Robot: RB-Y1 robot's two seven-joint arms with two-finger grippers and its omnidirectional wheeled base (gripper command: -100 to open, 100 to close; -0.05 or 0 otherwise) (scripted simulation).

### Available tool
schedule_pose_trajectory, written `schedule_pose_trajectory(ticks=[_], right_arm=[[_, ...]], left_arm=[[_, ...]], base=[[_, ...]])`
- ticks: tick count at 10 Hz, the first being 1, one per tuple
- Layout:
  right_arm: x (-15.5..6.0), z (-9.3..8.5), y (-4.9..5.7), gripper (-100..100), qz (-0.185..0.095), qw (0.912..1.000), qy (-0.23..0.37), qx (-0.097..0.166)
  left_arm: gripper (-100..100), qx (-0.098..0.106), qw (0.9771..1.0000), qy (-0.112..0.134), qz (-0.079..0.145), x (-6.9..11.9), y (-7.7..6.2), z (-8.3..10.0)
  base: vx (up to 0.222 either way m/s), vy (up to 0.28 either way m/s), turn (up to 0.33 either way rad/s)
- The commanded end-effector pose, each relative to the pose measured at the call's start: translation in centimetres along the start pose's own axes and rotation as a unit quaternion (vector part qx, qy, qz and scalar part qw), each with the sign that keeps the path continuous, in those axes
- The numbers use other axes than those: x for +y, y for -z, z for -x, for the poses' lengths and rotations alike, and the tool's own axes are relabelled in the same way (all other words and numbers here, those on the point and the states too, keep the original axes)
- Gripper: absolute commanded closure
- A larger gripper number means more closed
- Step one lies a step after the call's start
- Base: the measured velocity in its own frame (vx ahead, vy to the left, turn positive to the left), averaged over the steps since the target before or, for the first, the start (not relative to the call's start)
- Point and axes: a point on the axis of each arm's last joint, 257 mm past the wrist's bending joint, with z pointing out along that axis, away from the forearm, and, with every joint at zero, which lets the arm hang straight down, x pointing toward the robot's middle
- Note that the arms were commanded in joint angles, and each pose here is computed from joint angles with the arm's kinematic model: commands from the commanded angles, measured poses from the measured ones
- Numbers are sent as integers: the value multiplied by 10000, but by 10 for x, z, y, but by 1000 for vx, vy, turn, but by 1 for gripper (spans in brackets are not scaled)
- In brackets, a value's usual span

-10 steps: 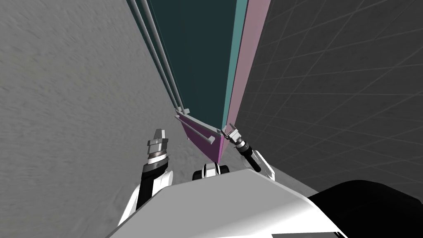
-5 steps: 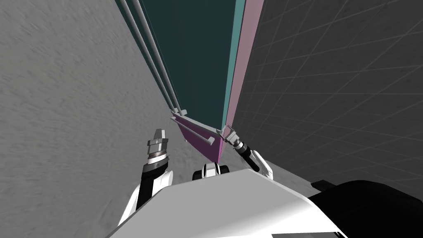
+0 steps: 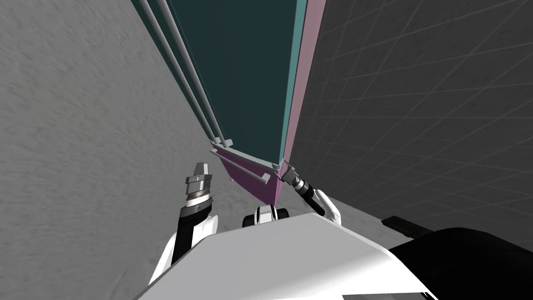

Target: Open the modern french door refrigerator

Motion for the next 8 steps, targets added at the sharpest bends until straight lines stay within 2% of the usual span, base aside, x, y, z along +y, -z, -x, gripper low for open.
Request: schedule_pose_trajectory(ticks=[1, 2, 3, 4, 5, 6, 7, 8], right_arm=[[12, -8, 3, -100, 202, 9989, 430, 15], [23, -15, 5, -100, 374, 9976, 584, 21], [23, -15, 5, -100, 374, 9967, 721, 16], [35, -22, 7, -100, 542, 9948, 866, 10], [35, -22, 7, -100, 542, 9935, 998, 3], [47, -28, 9, -100, 706, 9911, 1131, -14], [47, -28, 9, -100, 706, 9896, 1252, -23], [58, -34, 11, -100, 865, 9867, 1373, -50]], left_arm=[[0, 0, 10000, 0, 0, 0, 0, 0], [0, 0, 10000, 0, 0, 0, 0, 0], [0, 0, 10000, 0, 1, 0, 0, 0], [0, 0, 10000, 0, 0, 0, 0, 0], [0, 0, 10000, 0, 0, 0, 0, 0], [0, 0, 10000, 0, 0, 0, 0, 0], [0, 0, 10000, 0, 0, 0, 0, 0], [0, 0, 10000, 0, 0, 0, 0, 0]], base=[[15, 44, -89], [22, 48, -141], [21, 36, -106], [22, 33, -147], [11, 31, -94], [13, 47, -144], [8, 33, -86], [12, 42, -127]])
